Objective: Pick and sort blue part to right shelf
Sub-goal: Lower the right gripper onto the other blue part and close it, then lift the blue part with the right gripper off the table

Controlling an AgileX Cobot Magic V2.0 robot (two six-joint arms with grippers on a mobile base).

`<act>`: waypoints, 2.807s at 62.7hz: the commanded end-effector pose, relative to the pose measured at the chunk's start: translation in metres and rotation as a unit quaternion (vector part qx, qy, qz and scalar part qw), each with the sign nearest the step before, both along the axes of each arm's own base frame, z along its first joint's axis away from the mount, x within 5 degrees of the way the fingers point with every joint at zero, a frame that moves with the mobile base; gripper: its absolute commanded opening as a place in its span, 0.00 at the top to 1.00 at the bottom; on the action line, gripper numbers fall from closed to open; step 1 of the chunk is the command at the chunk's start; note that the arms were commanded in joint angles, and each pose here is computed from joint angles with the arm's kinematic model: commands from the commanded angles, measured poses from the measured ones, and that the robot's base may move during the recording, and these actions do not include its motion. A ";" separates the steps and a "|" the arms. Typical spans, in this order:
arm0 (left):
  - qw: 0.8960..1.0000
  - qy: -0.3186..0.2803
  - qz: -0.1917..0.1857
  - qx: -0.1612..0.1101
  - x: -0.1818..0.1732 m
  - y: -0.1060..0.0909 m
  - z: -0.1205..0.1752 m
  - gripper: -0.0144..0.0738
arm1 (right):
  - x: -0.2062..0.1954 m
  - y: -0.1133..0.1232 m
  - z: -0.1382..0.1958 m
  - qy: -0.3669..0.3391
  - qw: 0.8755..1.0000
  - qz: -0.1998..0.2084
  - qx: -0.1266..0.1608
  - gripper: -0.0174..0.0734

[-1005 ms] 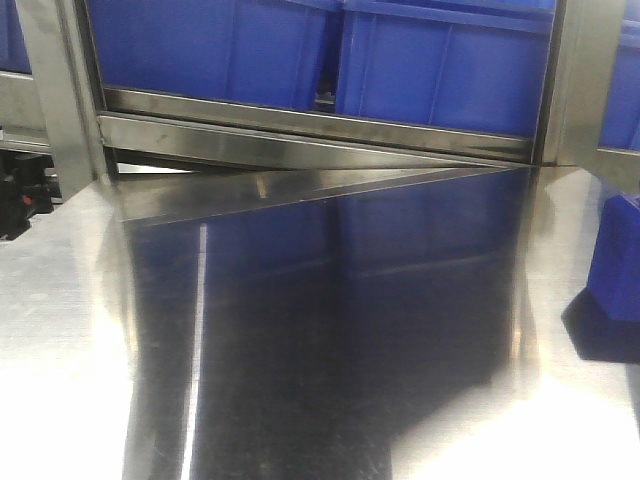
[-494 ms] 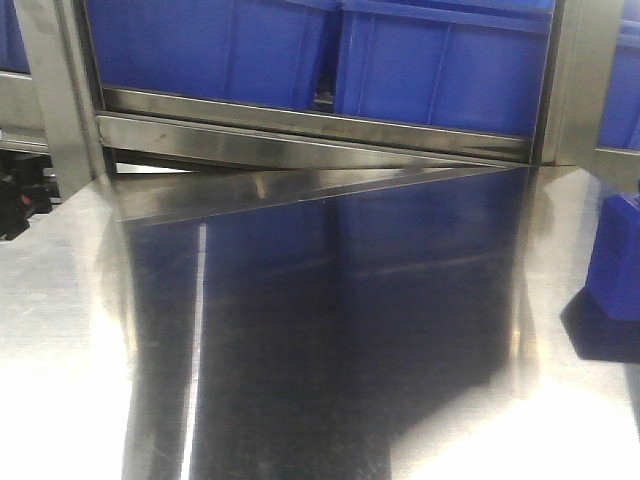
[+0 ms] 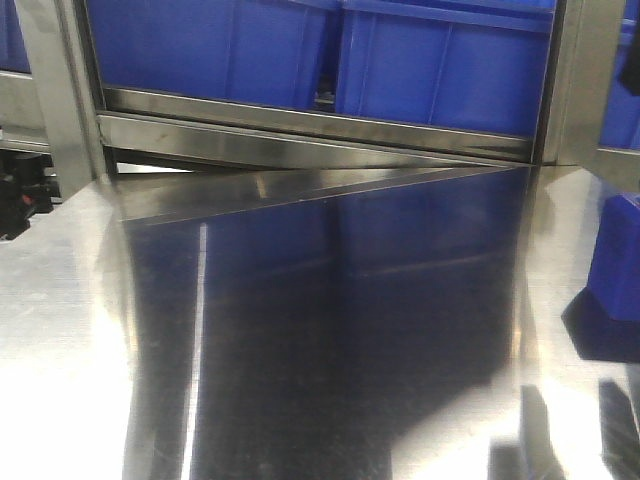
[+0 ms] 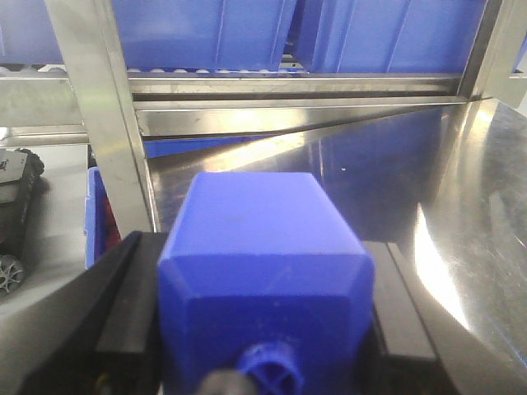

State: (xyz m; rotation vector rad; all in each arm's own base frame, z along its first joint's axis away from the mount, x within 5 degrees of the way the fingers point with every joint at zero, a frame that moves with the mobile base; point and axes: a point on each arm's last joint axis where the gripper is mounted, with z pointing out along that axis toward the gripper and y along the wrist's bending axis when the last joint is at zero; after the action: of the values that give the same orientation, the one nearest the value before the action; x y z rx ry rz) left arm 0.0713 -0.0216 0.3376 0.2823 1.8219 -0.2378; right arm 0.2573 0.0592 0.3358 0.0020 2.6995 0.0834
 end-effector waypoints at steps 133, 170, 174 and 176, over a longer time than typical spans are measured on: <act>0.997 -0.070 -0.017 0.032 -0.054 0.028 -0.006 0.50 | -0.092 -0.024 0.009 -0.223 0.974 0.021 0.024 0.48; 0.996 -0.081 -0.037 0.007 -0.069 0.031 -0.026 0.50 | -0.228 -0.058 -0.011 -0.448 0.891 0.078 -0.004 0.48; 0.996 -0.081 -0.037 0.007 -0.069 0.031 -0.026 0.50 | -0.240 -0.061 -0.010 -0.473 0.878 0.074 0.000 0.48; 0.996 -0.081 -0.037 0.007 -0.069 0.031 -0.026 0.50 | -0.247 -0.063 -0.010 -0.487 0.870 0.072 0.003 0.48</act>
State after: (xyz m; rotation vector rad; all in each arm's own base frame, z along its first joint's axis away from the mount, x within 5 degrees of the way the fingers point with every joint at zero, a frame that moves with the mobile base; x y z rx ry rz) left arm 0.0056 0.0092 0.2973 0.3815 1.7687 -0.2182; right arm 0.0227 -0.0002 0.3106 -0.1907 1.8388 0.1096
